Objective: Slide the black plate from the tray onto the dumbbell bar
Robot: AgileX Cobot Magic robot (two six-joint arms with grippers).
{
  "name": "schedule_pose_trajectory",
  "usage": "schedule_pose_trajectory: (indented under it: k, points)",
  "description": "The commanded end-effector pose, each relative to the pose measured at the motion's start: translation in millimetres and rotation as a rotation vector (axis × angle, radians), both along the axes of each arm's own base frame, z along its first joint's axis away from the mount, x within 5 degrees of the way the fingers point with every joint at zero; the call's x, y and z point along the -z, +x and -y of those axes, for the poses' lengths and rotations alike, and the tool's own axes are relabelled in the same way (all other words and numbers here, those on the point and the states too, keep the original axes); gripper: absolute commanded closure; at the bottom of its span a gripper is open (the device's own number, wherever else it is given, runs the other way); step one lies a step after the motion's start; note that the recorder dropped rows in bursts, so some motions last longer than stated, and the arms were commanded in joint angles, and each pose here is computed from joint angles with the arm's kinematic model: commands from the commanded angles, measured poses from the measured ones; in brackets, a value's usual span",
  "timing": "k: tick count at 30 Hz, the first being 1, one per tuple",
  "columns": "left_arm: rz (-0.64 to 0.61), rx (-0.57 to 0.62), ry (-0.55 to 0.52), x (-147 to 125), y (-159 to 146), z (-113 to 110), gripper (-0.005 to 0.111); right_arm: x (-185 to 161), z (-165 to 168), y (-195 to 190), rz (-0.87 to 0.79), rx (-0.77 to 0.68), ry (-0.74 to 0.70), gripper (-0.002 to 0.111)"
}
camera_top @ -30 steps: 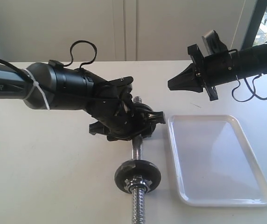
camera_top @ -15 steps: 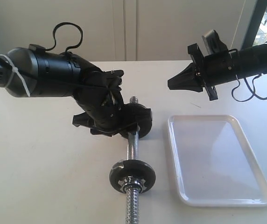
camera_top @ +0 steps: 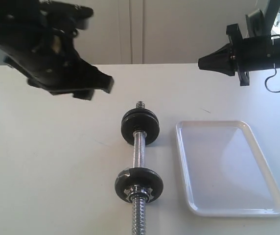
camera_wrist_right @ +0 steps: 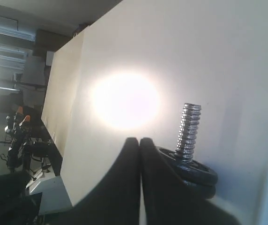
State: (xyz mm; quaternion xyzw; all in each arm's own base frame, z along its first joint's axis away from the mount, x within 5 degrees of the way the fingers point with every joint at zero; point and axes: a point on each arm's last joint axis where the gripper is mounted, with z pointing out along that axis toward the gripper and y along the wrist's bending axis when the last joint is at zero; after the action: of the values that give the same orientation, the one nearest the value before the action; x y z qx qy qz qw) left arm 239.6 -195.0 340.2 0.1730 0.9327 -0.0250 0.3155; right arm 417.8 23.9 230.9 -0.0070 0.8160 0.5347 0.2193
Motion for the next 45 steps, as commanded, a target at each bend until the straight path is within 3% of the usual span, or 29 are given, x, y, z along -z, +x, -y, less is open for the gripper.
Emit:
schedule_pose_trajectory:
  k: [1, 6, 11, 19, 26, 29, 45]
  points:
    - [0.044, -0.12, 0.135, -34, -26, -45, 0.049, -35, 1, -9, 0.144, -0.017, -0.019, 0.108]
    - [0.074, -0.184, 0.129, -51, -58, -82, 0.076, -74, -2, -28, 0.229, -0.019, -0.043, 0.108]
    - [0.098, -0.21, 0.072, -43, -86, -109, 0.107, -128, -9, -75, 0.365, -0.026, -0.085, 0.108]
    - [0.191, -0.235, -0.118, -16, -128, -146, 0.107, -185, -4, -166, 0.644, 0.256, -0.384, 0.108]
    - [0.367, -0.146, -0.287, -4, -154, -166, 0.107, -194, 5, -229, 0.812, 0.48, -0.562, 0.108]
    - [0.414, -0.143, -0.29, -3, -159, -173, 0.107, -187, 7, -235, 0.807, 0.524, -0.568, 0.108]
    - [0.414, -0.141, -0.296, -3, -161, -174, 0.107, -179, 5, -236, 0.75, 0.513, -0.533, 0.108]
